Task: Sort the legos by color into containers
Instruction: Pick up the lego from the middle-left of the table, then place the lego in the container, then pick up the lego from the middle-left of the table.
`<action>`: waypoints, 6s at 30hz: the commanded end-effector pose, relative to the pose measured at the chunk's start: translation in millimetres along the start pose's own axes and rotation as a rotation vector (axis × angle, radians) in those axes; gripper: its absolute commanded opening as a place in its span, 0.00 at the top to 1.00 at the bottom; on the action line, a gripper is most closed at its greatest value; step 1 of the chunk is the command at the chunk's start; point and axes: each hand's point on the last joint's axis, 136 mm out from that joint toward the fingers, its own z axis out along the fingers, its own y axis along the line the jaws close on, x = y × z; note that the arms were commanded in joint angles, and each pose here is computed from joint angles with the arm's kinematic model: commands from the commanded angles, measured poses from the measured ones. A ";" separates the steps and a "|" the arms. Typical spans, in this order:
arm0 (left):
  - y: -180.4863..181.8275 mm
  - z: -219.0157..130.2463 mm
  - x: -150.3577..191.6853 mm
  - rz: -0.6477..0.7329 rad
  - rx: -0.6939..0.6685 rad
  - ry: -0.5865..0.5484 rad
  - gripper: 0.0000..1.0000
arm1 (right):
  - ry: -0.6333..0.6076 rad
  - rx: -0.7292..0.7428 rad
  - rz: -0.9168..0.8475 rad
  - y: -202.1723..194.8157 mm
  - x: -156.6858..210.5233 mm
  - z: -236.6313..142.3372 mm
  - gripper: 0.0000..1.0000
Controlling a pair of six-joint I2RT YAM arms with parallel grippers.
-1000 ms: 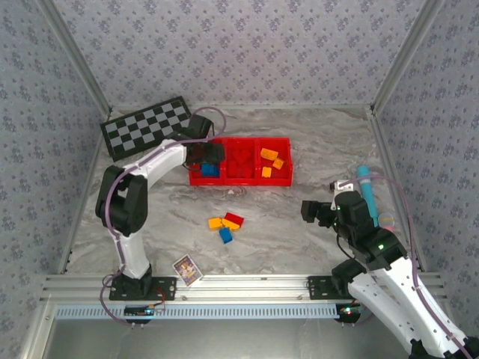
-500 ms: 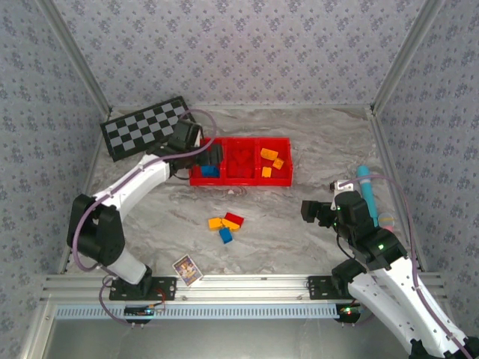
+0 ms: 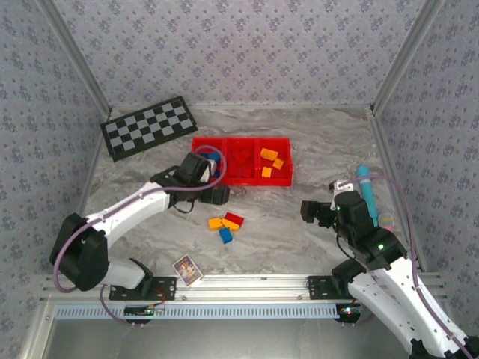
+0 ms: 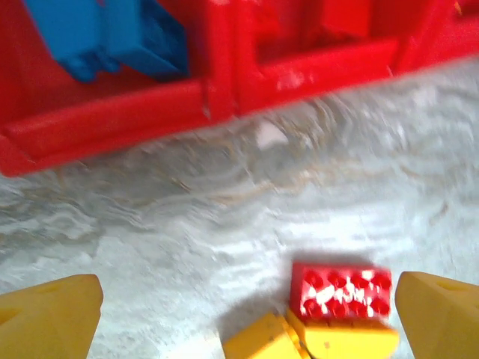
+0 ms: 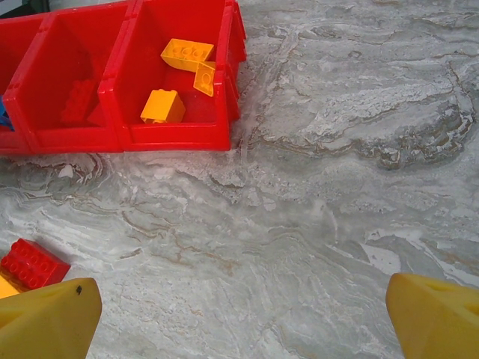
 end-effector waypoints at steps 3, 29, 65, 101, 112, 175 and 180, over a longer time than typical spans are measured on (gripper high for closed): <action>-45.1 -17.1 13.2 0.348 0.080 -0.009 0.00 | 0.008 0.017 0.010 -2.9 3.3 1.4 0.00; -15.4 -11.5 102.1 1.231 0.238 0.215 0.05 | -0.049 -0.064 0.021 6.9 -3.9 -9.3 0.00; 5.3 64.5 97.6 1.165 0.109 0.252 0.47 | -0.063 -0.060 0.023 5.4 -4.5 -9.8 0.00; -67.9 -5.1 -135.6 0.739 -0.033 -0.375 1.00 | -0.056 -0.049 0.021 3.4 -3.5 -10.2 0.00; -134.4 78.0 -159.8 0.736 0.064 -0.292 1.00 | -0.056 -0.038 0.014 2.5 -2.4 -10.7 0.00; -64.6 -6.2 81.2 0.522 -0.077 0.330 0.08 | -0.032 -0.018 -0.014 3.3 1.8 -6.1 0.00; -60.9 5.0 105.4 0.545 -0.122 0.420 0.16 | -0.032 -0.020 -0.016 3.8 2.3 -5.7 0.00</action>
